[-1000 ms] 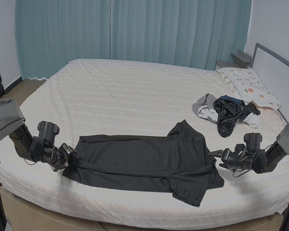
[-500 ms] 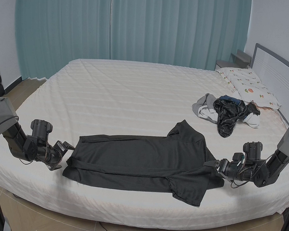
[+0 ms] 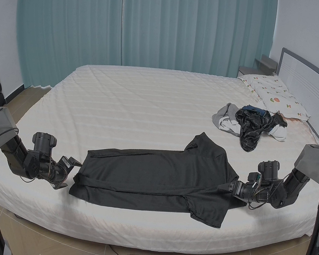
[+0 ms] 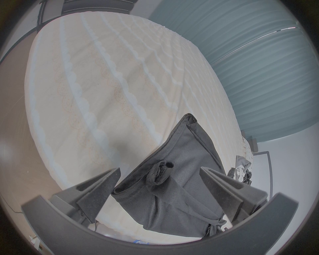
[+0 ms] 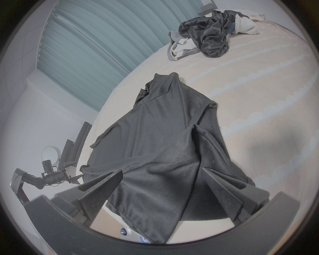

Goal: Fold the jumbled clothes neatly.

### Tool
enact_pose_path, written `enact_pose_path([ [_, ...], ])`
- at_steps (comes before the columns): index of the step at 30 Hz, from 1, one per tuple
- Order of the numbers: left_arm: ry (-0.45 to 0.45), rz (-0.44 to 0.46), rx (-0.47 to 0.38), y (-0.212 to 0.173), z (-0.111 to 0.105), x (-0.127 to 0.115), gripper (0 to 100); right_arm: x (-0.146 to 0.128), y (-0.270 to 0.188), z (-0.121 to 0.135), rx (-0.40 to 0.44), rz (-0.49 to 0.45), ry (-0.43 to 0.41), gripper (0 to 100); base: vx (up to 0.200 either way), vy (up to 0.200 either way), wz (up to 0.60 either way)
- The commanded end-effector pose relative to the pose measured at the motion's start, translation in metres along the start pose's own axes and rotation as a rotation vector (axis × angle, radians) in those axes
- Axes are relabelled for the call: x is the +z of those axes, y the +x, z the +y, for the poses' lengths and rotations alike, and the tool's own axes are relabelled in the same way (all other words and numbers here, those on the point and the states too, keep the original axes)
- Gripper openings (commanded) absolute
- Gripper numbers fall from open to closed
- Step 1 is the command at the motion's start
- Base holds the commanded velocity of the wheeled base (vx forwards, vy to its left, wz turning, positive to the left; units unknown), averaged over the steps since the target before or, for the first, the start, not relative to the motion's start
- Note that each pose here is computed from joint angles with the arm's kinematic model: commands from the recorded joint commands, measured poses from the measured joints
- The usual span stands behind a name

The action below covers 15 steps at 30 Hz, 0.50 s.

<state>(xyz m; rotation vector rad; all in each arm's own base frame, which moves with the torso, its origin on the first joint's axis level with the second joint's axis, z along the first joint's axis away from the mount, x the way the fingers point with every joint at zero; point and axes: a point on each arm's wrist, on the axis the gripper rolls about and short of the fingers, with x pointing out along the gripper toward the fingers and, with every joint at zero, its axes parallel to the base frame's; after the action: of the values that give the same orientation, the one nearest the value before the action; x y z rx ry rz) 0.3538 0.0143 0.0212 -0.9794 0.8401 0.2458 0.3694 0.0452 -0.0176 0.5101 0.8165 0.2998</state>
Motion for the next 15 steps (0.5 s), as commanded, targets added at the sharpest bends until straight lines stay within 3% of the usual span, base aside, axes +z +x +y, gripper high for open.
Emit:
enact_pose_path([
  [1, 0.000, -0.001, -0.001, -0.001, 0.000, 0.000, 100, -0.005, 0.006, -0.005, -0.008, 0.017, 0.002, 0, 0.000, 0.000, 0.00],
  [15, 0.000, 0.003, 0.003, 0.000, 0.000, -0.001, 100, 0.003, -0.012, 0.001, 0.026, -0.063, -0.030, 0, 0.000, 0.000, 0.00],
])
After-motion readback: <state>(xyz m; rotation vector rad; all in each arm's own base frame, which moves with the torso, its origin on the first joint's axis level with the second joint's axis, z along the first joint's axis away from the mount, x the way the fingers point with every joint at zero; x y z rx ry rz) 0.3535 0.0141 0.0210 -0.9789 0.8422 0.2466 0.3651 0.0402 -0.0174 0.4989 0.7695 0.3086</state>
